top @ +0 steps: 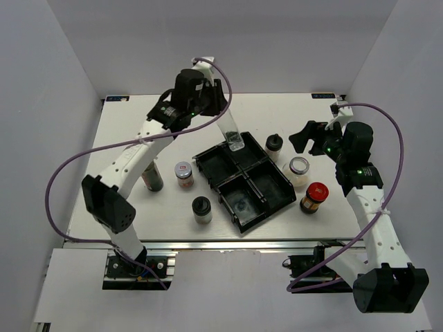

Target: Organize the condiment bottles

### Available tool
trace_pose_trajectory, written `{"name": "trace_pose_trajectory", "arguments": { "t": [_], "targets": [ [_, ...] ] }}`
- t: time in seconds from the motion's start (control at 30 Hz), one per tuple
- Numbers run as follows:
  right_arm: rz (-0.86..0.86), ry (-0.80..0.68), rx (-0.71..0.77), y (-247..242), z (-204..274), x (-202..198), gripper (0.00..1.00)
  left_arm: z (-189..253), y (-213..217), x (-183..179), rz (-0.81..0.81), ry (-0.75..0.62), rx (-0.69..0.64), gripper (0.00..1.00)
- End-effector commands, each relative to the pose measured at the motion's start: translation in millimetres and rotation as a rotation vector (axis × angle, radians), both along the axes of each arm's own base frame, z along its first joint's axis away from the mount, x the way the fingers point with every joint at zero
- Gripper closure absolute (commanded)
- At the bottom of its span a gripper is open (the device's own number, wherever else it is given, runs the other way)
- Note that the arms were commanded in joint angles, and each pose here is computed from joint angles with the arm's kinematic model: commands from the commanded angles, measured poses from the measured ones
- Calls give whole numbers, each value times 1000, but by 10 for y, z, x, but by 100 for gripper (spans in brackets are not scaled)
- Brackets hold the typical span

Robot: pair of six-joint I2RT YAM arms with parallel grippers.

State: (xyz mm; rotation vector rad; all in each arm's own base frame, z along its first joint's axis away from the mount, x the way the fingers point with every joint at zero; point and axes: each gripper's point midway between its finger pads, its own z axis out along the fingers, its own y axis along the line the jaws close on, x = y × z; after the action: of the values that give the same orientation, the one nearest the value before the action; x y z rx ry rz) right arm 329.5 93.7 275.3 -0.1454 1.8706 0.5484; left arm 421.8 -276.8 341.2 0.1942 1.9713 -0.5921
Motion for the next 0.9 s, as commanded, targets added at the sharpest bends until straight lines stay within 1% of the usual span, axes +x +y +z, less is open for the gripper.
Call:
{"name": "trace_pose_trajectory", "arguments": {
  "t": [0.0,0.07,0.13,0.17,0.23,0.3,0.33,0.37,0.63,0.67,0.7,0.77,0.8,0.87],
  "targets": [
    [-49,-70,-18,-92,176,27,11,600,-163,83,-22,-174,-84,100],
    [-60,-67,-24,-113,151,27,11,462,-277,138,-35,-162,-62,100],
    [-73,-71,-30,-137,154,33,11,387,-405,122,-53,-163,-33,100],
    [-77,-71,-32,-144,154,36,11,257,-503,125,-65,-154,3,100],
    [-83,-70,-35,-154,148,43,11,179,-585,130,-72,-151,30,100],
    [-86,-69,-36,-159,137,53,11,11,-703,137,-87,-133,65,100],
    [-88,-65,-35,-161,125,55,11,15,-745,137,-95,-135,69,100],
    [-89,-62,-36,-163,119,61,11,-105,-815,133,-108,-115,89,100],
    [-97,-42,-42,-177,54,99,11,-358,-1017,82,-130,-108,163,100],
    [-95,-39,-43,-175,48,103,11,-396,-1057,45,-137,-106,174,92],
    [-99,-33,-45,-182,29,112,11,-446,-1068,39,-141,-103,192,88],
    [-102,-28,-46,-187,17,120,11,-519,-1101,-7,-141,-98,221,83],
    [-102,-25,-45,-186,11,125,11,-536,-1097,-8,-130,-97,229,77],
    [-101,-22,-46,-184,11,123,11,-572,-1083,-19,-111,-91,240,59]
  ]
}}
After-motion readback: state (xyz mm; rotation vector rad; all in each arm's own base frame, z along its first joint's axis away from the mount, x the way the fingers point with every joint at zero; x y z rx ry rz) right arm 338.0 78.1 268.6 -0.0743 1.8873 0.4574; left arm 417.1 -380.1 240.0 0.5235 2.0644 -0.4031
